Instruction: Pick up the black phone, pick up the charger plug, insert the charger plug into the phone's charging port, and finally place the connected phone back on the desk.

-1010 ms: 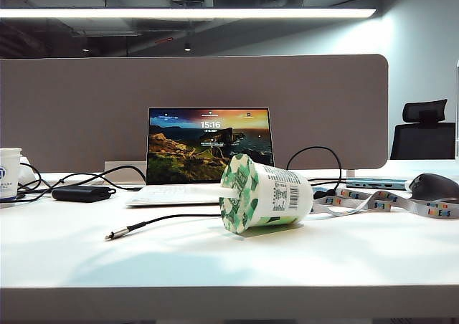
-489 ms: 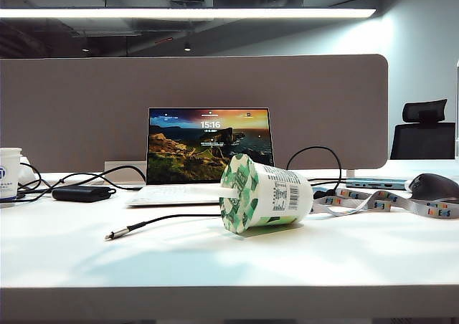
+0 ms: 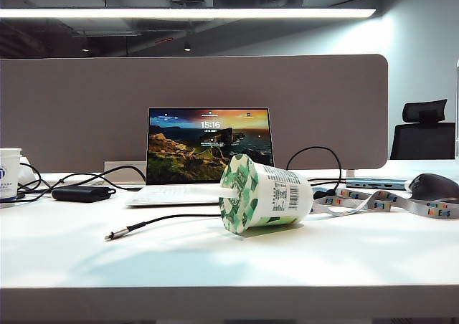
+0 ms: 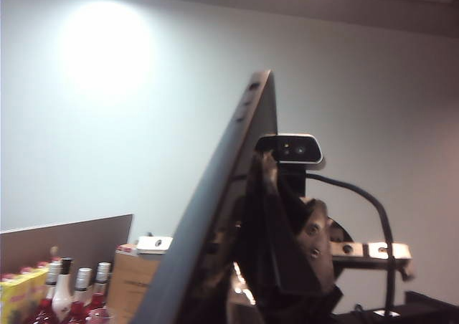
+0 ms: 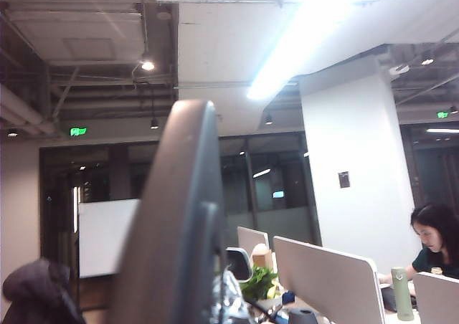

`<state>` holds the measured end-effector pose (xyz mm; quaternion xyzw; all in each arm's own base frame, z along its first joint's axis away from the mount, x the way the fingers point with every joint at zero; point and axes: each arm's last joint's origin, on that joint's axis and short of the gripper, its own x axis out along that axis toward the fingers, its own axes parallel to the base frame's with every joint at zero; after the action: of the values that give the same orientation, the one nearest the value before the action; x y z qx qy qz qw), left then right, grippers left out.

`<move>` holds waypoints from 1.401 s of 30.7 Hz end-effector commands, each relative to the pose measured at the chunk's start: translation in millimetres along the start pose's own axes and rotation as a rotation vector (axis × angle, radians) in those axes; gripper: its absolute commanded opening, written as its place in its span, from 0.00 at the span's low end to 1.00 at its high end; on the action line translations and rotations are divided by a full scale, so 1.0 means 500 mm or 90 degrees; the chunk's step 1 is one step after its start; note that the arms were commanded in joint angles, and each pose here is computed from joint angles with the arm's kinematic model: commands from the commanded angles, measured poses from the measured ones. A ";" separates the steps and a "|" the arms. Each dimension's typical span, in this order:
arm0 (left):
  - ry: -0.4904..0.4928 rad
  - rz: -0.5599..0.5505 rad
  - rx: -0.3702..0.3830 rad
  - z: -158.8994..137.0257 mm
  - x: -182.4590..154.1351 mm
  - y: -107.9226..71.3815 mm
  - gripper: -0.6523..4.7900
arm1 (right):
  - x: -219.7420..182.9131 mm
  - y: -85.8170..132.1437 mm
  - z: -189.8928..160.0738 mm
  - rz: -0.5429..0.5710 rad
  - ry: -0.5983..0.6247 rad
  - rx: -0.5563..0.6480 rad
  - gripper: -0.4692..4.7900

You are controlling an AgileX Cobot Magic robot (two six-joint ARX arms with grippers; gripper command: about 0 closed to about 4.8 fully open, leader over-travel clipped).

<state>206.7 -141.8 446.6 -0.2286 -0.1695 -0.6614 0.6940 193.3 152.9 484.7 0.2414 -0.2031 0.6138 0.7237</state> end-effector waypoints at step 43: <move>0.284 0.049 0.056 -0.054 -0.072 0.076 0.11 | -0.132 -0.012 0.065 -0.122 0.266 -0.104 0.88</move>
<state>241.4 -126.4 400.9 -0.0732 -0.0235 -0.6642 0.7436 190.4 81.3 469.6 0.0785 -0.0655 0.5623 0.8206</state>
